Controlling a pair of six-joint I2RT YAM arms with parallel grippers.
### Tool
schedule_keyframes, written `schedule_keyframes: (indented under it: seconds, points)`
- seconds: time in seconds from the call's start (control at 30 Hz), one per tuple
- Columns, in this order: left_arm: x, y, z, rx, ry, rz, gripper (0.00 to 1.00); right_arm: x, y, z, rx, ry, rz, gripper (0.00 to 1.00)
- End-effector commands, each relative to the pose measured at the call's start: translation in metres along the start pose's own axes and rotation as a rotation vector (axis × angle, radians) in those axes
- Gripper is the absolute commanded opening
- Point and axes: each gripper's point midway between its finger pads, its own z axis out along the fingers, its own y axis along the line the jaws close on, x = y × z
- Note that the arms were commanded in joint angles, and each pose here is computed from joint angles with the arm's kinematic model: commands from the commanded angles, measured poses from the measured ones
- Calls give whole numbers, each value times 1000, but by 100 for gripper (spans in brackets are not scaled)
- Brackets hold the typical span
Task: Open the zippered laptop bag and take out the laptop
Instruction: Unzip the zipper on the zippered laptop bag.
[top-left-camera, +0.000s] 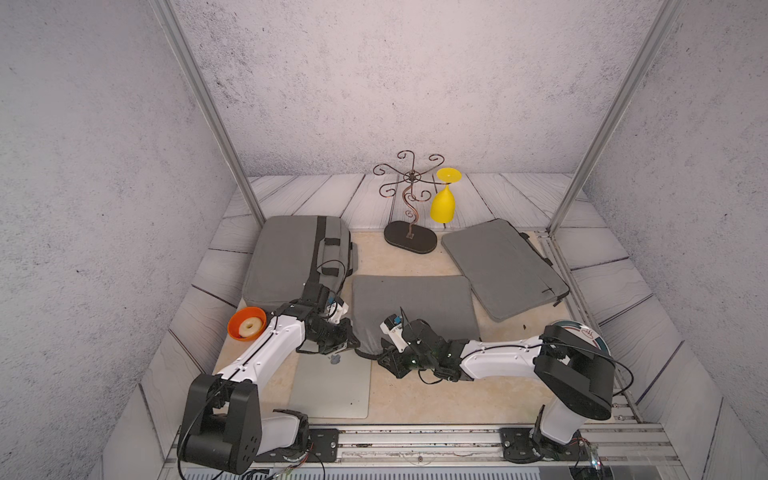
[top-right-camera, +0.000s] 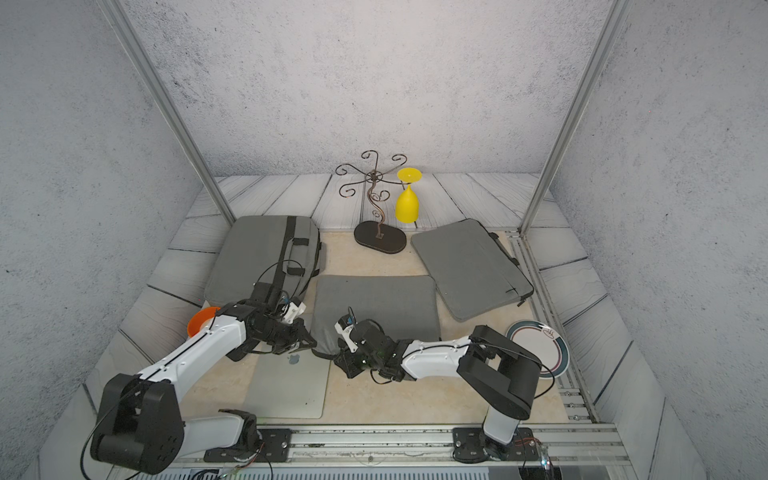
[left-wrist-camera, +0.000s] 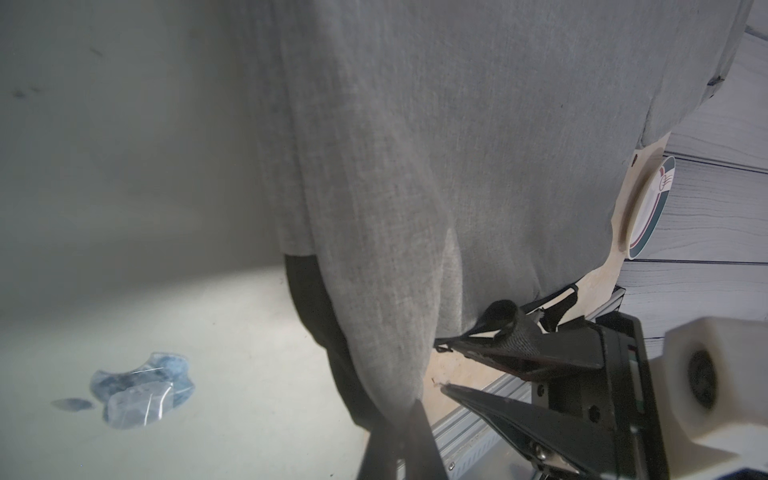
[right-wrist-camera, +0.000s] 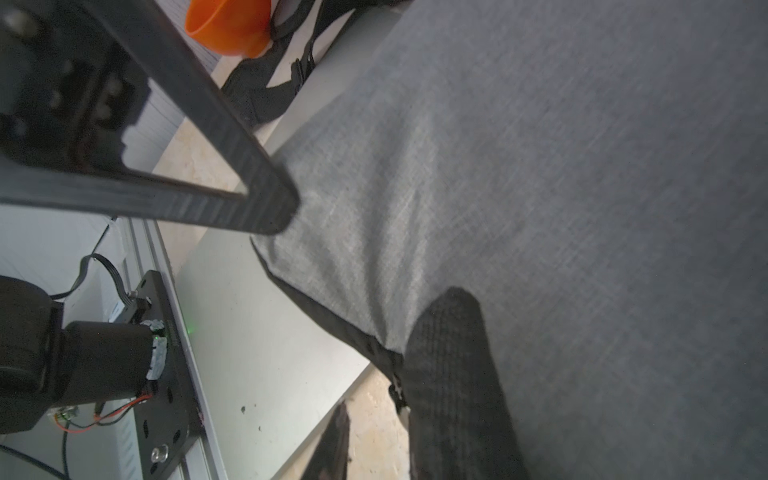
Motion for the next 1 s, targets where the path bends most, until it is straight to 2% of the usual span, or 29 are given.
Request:
schedule_keyframes:
  seconds: [0.0,0.1,0.23,0.57,0.97]
  points:
    - [5,-4,2,43,20,-13,0,-10,2,9,-23,-43,11,23]
    - [6,-4,1,43,20,-12,0,-6,0,11,-13,-19,10,21]
    - [6,-4,1,40,20,-9,0,10,-11,5,40,34,16,23]
    - [6,-3,2,43,22,-13,0,24,-6,-22,33,14,3,28]
    - [10,-4,3,53,28,-24,0,27,-8,4,38,-9,3,29]
